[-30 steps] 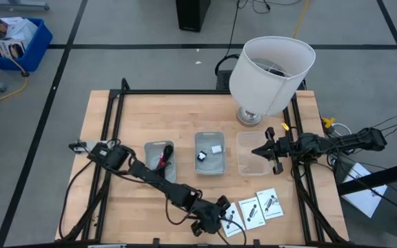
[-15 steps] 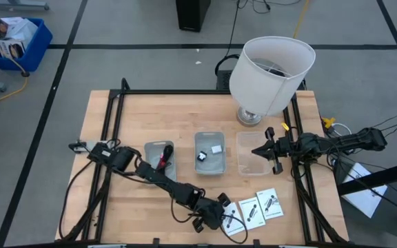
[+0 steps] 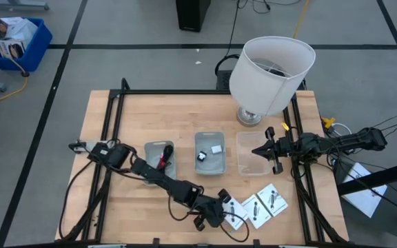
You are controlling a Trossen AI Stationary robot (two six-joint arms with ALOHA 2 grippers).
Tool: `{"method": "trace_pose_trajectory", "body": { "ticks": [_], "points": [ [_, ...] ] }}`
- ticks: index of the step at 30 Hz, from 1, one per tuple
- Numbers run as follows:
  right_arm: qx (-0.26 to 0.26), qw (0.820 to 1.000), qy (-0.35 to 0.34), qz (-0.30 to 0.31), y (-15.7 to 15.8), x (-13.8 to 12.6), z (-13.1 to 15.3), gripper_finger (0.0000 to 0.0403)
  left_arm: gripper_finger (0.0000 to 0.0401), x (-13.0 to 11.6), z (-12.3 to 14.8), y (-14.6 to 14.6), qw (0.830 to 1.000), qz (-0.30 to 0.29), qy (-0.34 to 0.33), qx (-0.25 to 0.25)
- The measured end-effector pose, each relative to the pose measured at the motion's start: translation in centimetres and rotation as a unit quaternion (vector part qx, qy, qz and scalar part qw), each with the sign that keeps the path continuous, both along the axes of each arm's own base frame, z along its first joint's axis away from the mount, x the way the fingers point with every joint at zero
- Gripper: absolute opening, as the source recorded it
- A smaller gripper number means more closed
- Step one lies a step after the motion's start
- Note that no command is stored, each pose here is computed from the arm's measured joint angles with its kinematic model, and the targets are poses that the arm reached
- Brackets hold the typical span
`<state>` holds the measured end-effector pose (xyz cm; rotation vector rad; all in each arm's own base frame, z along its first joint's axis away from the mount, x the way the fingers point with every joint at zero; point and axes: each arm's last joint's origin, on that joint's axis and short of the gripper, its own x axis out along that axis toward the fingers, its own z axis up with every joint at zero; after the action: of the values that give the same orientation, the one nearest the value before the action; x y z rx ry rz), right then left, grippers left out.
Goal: Pick and place items into bin
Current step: Put the left white card reader box into the transparent bin
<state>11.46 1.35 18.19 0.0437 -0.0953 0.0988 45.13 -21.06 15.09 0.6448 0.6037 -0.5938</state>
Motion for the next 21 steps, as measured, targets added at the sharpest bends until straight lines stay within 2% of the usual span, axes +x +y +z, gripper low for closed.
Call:
{"method": "trace_pose_trajectory", "body": {
  "ticks": [5,10,15,21],
  "points": [
    [-0.003,1.0,-0.02,0.0,0.0,-0.1,0.4,0.0,0.0005,-1.0,4.5,0.2,0.998,0.019,-0.046,0.035],
    [0.005,0.999,-0.041,0.001,0.0,-0.1,0.8,0.0,0.0004,-1.9,9.0,3.3,0.992,0.042,-0.066,0.101],
    [0.017,1.0,-0.023,-0.002,0.0,-0.1,0.5,0.0,0.0004,-2.1,10.9,6.5,0.989,0.074,-0.055,0.119],
    [0.031,0.997,-0.001,-0.065,-0.4,0.0,0.0,0.0,0.0004,-1.8,11.2,8.6,0.982,0.043,-0.06,0.176]
  ]
}}
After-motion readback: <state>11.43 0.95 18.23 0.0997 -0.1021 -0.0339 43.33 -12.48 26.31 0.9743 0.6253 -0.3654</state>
